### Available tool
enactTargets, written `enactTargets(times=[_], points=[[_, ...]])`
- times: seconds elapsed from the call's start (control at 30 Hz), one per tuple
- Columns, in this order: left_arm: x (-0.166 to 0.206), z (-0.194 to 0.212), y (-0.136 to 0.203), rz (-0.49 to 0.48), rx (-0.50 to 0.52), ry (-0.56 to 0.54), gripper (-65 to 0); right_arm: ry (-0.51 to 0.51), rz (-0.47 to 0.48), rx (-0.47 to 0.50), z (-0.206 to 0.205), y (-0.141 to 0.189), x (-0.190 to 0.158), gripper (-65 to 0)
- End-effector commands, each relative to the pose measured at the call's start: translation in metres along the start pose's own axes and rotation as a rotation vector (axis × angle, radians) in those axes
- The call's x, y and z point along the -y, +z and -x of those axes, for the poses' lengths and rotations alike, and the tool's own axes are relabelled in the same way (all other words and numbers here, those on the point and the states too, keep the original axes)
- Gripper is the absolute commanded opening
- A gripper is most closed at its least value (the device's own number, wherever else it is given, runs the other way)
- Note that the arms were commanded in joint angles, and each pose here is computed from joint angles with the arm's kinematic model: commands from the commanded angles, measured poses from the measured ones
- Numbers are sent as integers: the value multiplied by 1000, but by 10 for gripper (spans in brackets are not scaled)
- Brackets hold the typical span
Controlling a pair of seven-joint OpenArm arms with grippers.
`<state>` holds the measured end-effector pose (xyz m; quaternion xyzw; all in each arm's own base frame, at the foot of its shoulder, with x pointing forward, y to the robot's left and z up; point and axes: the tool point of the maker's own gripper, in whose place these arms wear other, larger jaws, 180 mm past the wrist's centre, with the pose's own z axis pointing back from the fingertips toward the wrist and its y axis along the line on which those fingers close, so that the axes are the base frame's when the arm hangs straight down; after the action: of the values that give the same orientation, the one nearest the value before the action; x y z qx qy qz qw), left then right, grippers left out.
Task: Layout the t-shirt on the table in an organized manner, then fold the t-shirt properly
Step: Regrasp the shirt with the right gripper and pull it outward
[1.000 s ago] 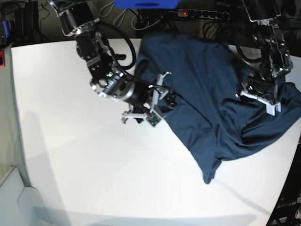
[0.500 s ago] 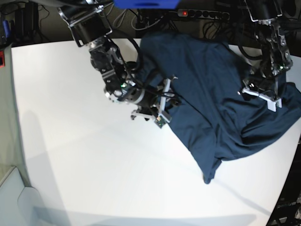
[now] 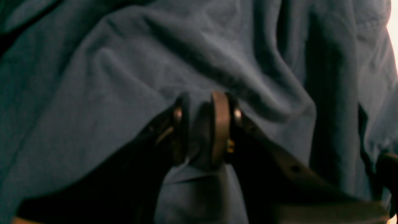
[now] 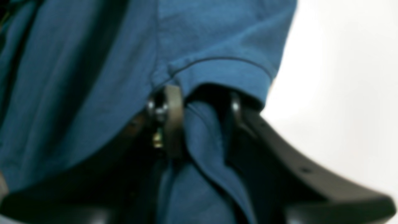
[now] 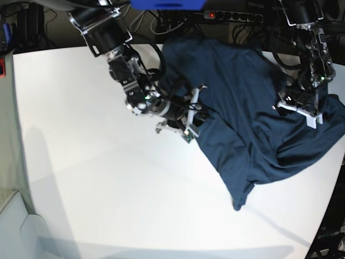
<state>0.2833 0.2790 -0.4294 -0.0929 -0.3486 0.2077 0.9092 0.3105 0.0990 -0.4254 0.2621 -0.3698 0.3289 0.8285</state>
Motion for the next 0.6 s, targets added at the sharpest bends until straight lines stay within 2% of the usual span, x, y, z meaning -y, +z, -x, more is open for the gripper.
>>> enactTargets(times=[0.0,0.1,0.17,0.3,0.4,0.57], points=[[-3,-1,2,-10,-10,-12,-530,7,-3,32,-12,0,-1,-531],[-3,0,2,-12,-13,-12,-530,9,-3,77,-21,0,0,-619],[-4,1,2,-12,-14,-12,-530,24,4,111,-34,3,3,-650],[-4,2,2,-13,-16,-12,-530,59,22,187,-66,16,8,-650],[-5,1,3,-14,-15,-16,-530,54,70,261,-89,32,23,-650],[-7,3,3,-18,-19,-17,-530,20,141,315,-103,50,51,-650]])
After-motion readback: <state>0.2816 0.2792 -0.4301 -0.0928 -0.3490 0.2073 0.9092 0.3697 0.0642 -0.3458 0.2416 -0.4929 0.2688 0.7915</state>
